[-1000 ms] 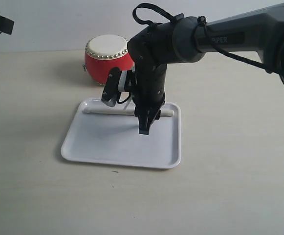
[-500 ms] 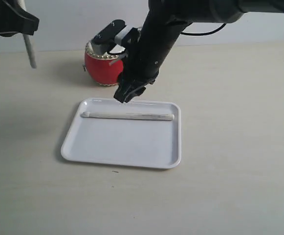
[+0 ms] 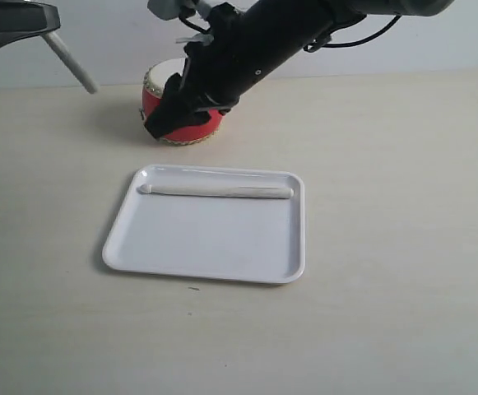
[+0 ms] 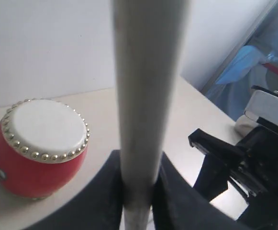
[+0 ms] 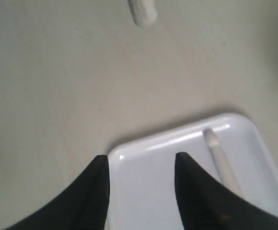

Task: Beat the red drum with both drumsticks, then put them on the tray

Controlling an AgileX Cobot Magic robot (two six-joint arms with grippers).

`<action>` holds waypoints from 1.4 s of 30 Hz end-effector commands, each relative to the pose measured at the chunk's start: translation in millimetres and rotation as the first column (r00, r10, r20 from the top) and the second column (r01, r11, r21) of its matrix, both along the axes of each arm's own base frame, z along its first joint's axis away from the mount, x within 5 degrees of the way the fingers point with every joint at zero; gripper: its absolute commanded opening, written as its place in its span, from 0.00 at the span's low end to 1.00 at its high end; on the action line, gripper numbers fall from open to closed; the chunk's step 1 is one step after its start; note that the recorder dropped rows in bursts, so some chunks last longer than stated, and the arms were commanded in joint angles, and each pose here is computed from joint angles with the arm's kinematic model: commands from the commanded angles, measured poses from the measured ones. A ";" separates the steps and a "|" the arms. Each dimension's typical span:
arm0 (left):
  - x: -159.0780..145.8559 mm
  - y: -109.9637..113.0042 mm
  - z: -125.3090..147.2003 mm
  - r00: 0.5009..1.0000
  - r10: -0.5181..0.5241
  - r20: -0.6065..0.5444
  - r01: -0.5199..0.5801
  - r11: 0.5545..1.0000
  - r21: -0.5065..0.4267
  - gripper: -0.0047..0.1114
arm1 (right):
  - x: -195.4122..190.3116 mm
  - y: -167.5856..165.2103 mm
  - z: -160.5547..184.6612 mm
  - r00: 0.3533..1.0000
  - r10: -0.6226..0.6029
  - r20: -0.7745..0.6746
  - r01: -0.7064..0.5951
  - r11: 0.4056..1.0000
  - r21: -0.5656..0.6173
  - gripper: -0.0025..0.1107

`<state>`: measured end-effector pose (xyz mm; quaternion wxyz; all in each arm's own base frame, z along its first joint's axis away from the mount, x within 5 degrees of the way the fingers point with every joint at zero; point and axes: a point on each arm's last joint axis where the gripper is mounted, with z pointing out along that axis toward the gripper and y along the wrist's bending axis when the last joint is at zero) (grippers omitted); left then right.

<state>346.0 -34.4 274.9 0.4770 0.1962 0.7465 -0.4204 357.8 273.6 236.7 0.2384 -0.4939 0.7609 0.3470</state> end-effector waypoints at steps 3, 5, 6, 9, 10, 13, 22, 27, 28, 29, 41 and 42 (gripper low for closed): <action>2.5 -0.8 -0.5 0.999 -0.026 -0.036 0.021 0.989 -0.145 0.04 | 2.3 6.4 27.7 0.989 0.023 0.147 -0.051 0.980 0.193 0.40; 2.5 -0.9 -0.1 0.999 -0.027 -0.034 0.022 0.988 -0.151 0.04 | 7.0 7.5 32.1 0.985 -0.035 0.168 -0.006 0.972 0.234 0.40; 2.5 -0.9 -0.1 0.999 -0.027 -0.034 0.022 0.988 -0.151 0.04 | 9.2 8.0 33.8 0.984 -0.065 0.168 0.020 0.967 0.254 0.40; 3.0 -0.6 0.7 0.998 -0.020 -0.059 0.009 0.984 -0.177 0.04 | 13.0 8.8 35.6 0.975 -0.105 0.196 0.049 0.961 0.271 0.40; 3.2 -0.5 1.0 0.998 -0.018 -0.062 0.006 0.983 -0.183 0.04 | 12.3 10.3 35.7 0.973 -0.102 0.207 0.044 0.962 0.271 0.40; 3.1 -0.6 1.0 0.997 -0.017 -0.074 0.003 0.982 -0.190 0.04 | 9.2 15.0 36.2 0.969 -0.085 0.230 0.020 0.962 0.272 0.43; -0.2 -2.7 2.1 0.995 -0.062 -0.073 0.046 0.978 -0.205 0.04 | -8.9 44.3 37.9 0.940 -0.044 0.338 -0.049 0.964 0.262 0.64; -0.4 -2.7 1.8 0.995 -0.064 -0.074 0.048 0.978 -0.201 0.04 | -12.9 59.6 38.2 0.908 -0.120 0.400 0.019 0.969 0.247 0.63; -0.4 -2.7 1.8 0.995 -0.064 -0.074 0.048 0.978 -0.201 0.04 | -13.2 61.3 38.3 0.903 -0.132 0.408 0.030 0.969 0.246 0.63; -0.4 -2.7 1.8 0.995 -0.064 -0.074 0.048 0.978 -0.201 0.04 | -13.2 62.1 38.4 0.900 -0.140 0.413 0.038 0.969 0.246 0.63; -1.6 -3.2 -0.2 0.994 -0.077 -0.079 0.062 0.982 -0.178 0.04 | -11.6 61.8 38.4 0.891 -0.155 0.426 0.054 0.969 0.240 0.44; -1.9 -3.3 -0.7 0.994 -0.080 -0.080 0.065 0.983 -0.173 0.04 | -11.6 61.8 38.4 0.891 -0.155 0.426 0.054 0.969 0.240 0.44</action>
